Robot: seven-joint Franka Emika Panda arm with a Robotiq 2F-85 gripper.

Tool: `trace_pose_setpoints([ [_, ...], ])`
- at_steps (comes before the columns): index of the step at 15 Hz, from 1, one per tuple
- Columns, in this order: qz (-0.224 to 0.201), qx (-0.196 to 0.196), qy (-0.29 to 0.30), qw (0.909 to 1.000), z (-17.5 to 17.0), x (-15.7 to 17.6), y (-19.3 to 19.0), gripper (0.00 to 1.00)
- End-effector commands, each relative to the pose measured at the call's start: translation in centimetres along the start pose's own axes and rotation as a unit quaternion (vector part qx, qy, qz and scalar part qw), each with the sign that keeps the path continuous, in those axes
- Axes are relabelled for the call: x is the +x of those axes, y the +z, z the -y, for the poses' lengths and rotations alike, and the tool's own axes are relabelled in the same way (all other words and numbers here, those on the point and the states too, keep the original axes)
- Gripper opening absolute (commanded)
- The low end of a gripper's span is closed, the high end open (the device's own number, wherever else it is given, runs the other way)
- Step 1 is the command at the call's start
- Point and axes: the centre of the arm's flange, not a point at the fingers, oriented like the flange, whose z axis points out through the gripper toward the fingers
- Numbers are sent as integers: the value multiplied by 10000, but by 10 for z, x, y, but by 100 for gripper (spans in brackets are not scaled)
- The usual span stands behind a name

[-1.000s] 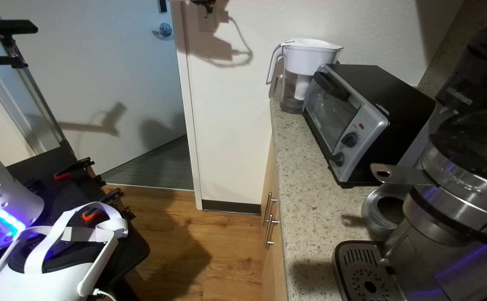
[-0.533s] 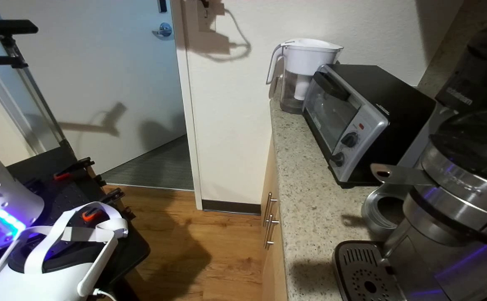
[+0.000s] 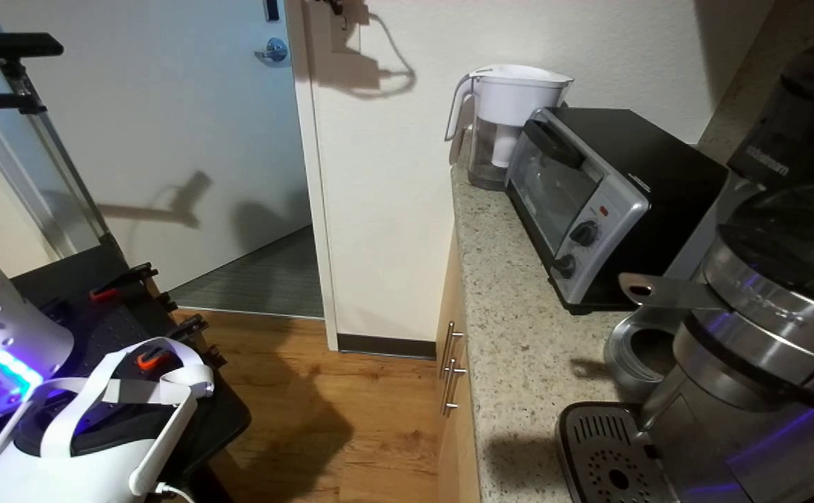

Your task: Flip the switch on the wall

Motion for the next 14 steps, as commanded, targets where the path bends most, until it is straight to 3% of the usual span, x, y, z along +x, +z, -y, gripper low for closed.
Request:
trace_pose_setpoints([
  [1, 59, 104, -15, 9999, 3, 3, -2, 0],
  [14, 52, 40, 73, 10000, -6, 1, -6, 0],
])
